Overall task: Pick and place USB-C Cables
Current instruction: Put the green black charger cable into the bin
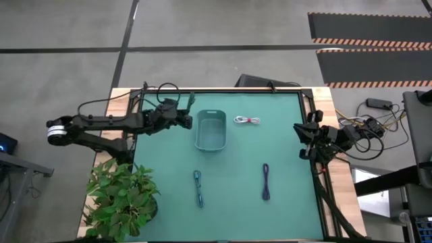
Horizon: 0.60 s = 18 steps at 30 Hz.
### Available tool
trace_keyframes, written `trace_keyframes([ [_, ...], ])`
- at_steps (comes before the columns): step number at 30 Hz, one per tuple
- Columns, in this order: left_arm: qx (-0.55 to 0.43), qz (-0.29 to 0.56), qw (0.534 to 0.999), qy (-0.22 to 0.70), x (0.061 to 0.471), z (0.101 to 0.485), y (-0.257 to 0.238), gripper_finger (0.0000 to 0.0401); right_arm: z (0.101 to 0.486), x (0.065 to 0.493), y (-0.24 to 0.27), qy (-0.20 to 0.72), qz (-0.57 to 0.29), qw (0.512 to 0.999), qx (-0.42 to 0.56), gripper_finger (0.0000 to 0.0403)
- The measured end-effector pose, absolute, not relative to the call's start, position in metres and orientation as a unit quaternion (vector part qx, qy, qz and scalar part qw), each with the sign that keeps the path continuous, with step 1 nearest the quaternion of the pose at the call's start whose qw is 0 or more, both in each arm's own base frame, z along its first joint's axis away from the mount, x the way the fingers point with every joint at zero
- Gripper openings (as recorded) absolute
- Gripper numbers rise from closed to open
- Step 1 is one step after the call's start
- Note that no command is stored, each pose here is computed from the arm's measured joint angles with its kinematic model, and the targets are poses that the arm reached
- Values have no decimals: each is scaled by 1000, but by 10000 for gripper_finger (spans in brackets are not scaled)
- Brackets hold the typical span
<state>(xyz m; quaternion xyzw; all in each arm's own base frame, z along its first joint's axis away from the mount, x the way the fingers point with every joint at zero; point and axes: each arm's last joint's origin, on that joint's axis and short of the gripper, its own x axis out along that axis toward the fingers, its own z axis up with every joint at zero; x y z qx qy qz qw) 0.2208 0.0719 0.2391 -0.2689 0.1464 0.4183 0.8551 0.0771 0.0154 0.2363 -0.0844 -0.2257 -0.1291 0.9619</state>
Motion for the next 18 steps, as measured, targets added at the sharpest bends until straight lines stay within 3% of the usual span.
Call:
trace_keyframes([
  [18,-283,345,889,103,257,275,45,13,236,77,15,-227,-127,963,-75,27],
])
